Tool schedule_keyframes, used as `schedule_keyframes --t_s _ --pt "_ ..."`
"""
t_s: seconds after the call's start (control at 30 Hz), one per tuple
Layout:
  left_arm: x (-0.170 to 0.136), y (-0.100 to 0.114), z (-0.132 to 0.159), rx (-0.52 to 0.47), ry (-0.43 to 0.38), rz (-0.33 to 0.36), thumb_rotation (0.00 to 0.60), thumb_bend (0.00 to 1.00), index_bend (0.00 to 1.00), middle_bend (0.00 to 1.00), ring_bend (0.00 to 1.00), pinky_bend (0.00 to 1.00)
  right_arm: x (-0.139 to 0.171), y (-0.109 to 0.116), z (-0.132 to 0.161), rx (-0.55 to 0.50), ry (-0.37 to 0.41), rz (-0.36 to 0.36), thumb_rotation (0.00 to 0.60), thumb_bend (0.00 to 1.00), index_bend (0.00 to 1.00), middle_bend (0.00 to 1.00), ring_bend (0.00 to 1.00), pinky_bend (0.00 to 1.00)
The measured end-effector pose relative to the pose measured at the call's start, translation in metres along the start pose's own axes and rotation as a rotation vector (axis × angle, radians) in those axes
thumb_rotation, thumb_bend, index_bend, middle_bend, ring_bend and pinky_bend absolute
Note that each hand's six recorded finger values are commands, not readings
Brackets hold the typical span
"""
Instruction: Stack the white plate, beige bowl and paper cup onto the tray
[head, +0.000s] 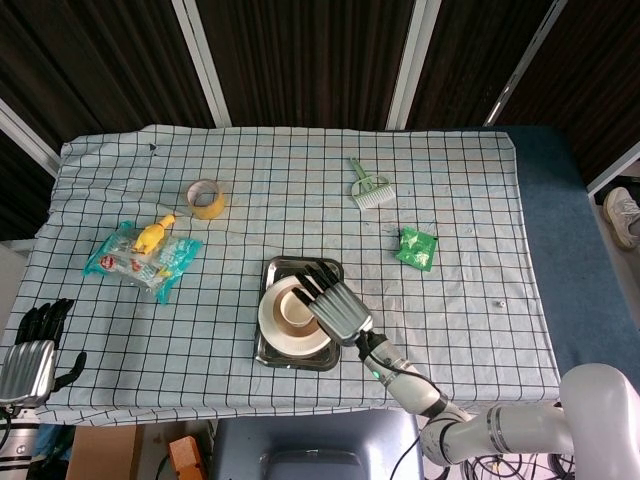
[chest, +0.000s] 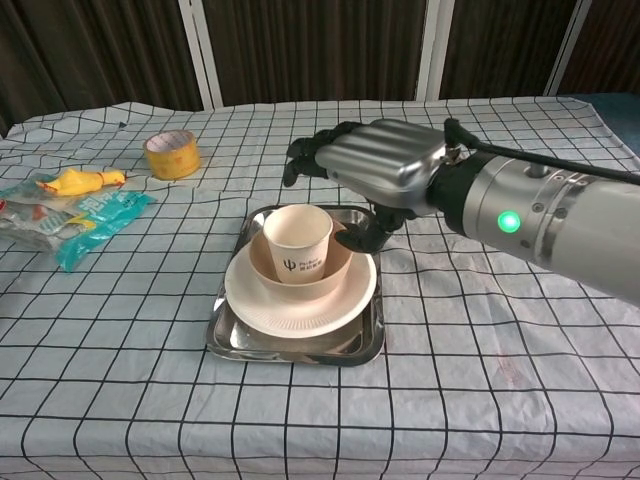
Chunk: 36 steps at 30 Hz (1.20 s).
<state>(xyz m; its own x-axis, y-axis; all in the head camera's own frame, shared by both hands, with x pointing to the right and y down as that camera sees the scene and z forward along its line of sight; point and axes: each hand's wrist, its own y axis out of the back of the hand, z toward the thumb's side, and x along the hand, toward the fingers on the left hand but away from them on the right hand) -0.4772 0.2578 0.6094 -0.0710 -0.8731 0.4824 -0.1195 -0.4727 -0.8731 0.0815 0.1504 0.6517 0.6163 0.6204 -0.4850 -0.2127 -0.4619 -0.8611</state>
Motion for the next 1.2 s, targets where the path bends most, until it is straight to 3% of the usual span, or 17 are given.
schedule_keyframes --t_s 0.27,0.37,0.5,0.7,0.9,1.2 --pt "-0.006 0.004 0.001 0.015 -0.005 0.005 0.600 0.38 0.00 0.04 0.00 0.00 0.047 0.015 -0.036 -0.018 -0.078 -0.045 0.600 0.34 0.00 0.00 0.00 0.00" --pt "-0.011 0.011 0.001 0.025 -0.007 0.029 0.600 0.39 0.00 0.04 0.00 0.00 0.091 0.003 -0.077 0.025 -0.210 -0.015 0.600 0.34 0.00 0.00 0.00 0.00" --pt "-0.019 0.017 0.002 0.059 -0.013 0.054 0.600 0.39 0.00 0.04 0.00 0.00 0.175 -0.028 -0.131 0.008 -0.457 0.032 0.600 0.34 0.00 0.00 0.00 0.00" --pt "-0.024 0.015 0.007 0.098 -0.027 0.062 0.600 0.39 0.00 0.02 0.00 0.00 0.257 -0.062 -0.165 -0.048 -0.625 0.015 0.600 0.34 0.00 0.00 0.00 0.00" --pt "-0.026 0.014 0.009 0.101 -0.034 0.058 0.600 0.39 0.00 0.02 0.00 0.00 0.279 -0.067 -0.160 -0.037 -0.611 -0.004 0.600 0.34 0.00 0.00 0.00 0.00" --pt "-0.026 0.010 0.009 0.106 -0.028 0.026 0.600 0.39 0.00 0.02 0.00 0.00 0.285 -0.060 -0.162 -0.073 -0.609 -0.030 0.600 0.34 0.00 0.00 0.00 0.00"
